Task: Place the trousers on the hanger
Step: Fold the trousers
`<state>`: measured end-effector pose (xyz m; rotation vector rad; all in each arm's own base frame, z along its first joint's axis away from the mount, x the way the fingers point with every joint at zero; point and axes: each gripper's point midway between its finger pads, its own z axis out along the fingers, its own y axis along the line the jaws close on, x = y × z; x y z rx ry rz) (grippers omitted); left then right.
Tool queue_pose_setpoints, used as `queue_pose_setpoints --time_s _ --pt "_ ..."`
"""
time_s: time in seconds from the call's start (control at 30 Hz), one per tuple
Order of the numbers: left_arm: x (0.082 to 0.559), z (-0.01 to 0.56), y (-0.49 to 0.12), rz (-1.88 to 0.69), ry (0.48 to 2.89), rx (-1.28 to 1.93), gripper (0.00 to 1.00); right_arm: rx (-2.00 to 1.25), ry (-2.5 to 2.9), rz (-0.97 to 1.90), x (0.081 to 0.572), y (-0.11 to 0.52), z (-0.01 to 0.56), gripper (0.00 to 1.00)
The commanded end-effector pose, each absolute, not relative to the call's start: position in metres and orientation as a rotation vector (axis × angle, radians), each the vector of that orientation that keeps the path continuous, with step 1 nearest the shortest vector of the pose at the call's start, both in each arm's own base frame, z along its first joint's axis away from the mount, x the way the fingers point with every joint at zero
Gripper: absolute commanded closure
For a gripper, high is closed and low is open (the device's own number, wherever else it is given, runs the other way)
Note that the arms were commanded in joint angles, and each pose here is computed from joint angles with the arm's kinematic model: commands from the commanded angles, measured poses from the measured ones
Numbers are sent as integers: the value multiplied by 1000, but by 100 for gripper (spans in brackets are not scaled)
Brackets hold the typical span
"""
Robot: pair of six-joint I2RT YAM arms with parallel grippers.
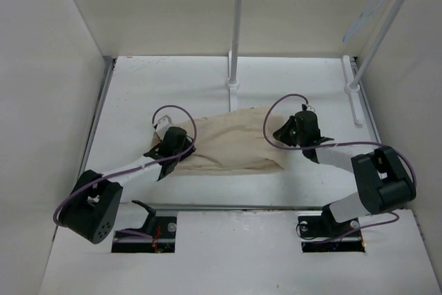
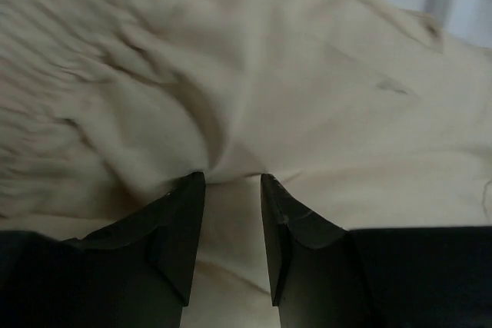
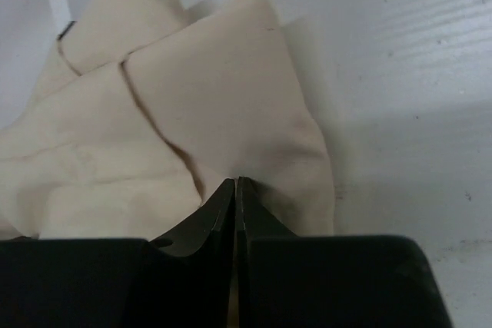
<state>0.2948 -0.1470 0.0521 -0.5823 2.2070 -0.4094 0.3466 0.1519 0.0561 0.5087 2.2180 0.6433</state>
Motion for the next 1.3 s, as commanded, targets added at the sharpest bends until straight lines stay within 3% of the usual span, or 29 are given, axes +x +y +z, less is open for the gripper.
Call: queue_pose_setpoints --time_s 0.0,0.03,0.17,0.4,0.6,0.9,0.97,1.1,1.27 --pt "283 29 -116 -412 2196 -722 67 561 2185 663 348 148 52 90" --pt "280 22 -107 -404 2201 -756 67 569 2184 654 348 146 49 94" --pt "286 23 -81 -419 2153 -856 67 560 2152 628 353 146 64 90" --pt "307 106 -94 -599 1991 -783 65 325 2016 768 318 187 147 79" --pt "294 142 -164 -713 2009 -584 65 234 2088 951 260 241 129 79" --pt "312 185 -276 -959 2035 -366 61 319 2239 889 228 236 69 84" --pt "321 191 -301 -991 2051 -314 58 327 2196 885 224 229 78 79" --pt "356 186 -329 -1002 2099 -261 53 344 2013 929 220 208 129 52" --pt "381 171 -371 -1016 2207 -106 50 476 1922 901 207 158 141 48"
